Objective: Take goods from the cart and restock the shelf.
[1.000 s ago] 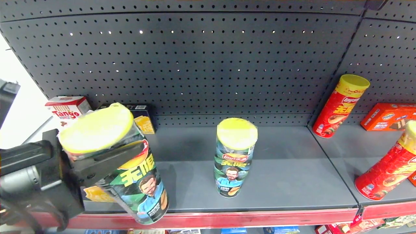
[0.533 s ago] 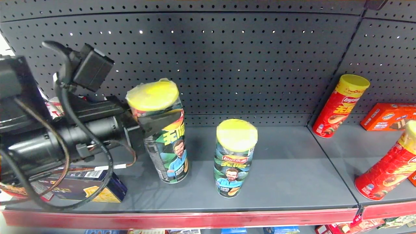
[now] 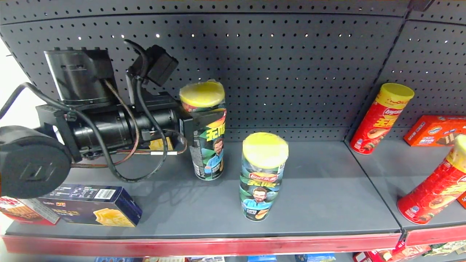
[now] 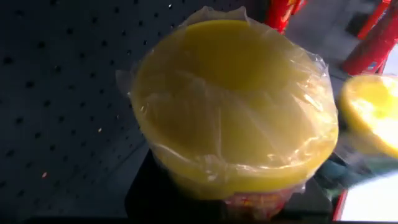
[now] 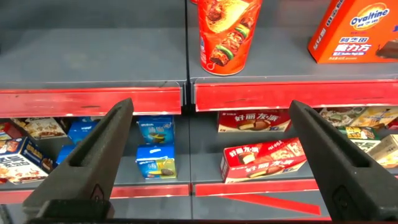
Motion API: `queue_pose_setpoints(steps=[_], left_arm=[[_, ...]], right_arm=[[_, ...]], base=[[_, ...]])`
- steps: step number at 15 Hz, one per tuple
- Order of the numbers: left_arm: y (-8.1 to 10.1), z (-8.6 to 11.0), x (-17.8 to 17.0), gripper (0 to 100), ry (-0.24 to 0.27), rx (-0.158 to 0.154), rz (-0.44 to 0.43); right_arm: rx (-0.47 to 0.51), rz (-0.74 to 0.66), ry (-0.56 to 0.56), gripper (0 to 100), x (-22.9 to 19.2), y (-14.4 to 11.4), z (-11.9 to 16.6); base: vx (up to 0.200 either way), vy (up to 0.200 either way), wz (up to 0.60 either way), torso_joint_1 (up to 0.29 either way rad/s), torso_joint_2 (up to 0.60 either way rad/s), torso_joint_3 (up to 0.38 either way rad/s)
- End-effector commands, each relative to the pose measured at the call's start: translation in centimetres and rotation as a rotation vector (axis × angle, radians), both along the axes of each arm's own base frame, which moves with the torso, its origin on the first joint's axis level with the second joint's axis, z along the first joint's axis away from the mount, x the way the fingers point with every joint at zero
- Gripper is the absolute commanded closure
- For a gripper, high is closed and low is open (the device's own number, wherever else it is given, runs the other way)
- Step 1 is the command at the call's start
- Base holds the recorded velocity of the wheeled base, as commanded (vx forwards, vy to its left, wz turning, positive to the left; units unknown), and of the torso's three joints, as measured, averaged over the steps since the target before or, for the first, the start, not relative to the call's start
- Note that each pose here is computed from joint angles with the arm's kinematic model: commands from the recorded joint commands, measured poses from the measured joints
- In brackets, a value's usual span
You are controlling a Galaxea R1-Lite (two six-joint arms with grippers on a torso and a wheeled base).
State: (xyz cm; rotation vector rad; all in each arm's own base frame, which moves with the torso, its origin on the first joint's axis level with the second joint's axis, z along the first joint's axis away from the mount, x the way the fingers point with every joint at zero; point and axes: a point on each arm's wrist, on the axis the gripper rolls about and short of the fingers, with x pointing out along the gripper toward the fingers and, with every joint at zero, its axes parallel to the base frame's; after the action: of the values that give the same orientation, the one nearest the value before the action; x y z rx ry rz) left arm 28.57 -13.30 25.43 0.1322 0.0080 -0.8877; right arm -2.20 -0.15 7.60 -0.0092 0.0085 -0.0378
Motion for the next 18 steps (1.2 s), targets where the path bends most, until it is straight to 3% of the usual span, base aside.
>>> queue_pose_setpoints(steps=[1, 4, 7, 15, 18], left_arm=[[-0.5, -1.3, 2.7, 100, 0.028, 0.01, -0.022], [-0.5, -2.0, 4.5, 100, 0.036, -0.004, -0.187], [-1.2, -2.4, 6.8, 100, 0.025, -0.008, -0.206], [-2.2, -2.6, 10.1, 100, -0.009, -0.03, -0.408], [-2.7, -3.0, 11.1, 100, -0.017, -0.032, -0.416]], right_arm=[[0.0, 0.001, 0.004, 0, 0.0, 0.0, 0.0], [0.0, 0.001, 0.004, 0, 0.0, 0.0, 0.0], [0.0, 0.001, 0.006, 0, 0.0, 0.0, 0.0], [0.0, 0.001, 0.004, 0, 0.0, 0.0, 0.0], [0.0, 0.001, 0.006, 0, 0.0, 0.0, 0.0]], base=[[0.0, 0.0, 0.0, 0.0, 0.0, 0.0], [0.0, 0.0, 0.0, 0.0, 0.0, 0.0], [0.0, 0.0, 0.0, 0.0, 0.0, 0.0], [0.0, 0.0, 0.0, 0.0, 0.0, 0.0], [0.0, 0.0, 0.0, 0.0, 0.0, 0.0]])
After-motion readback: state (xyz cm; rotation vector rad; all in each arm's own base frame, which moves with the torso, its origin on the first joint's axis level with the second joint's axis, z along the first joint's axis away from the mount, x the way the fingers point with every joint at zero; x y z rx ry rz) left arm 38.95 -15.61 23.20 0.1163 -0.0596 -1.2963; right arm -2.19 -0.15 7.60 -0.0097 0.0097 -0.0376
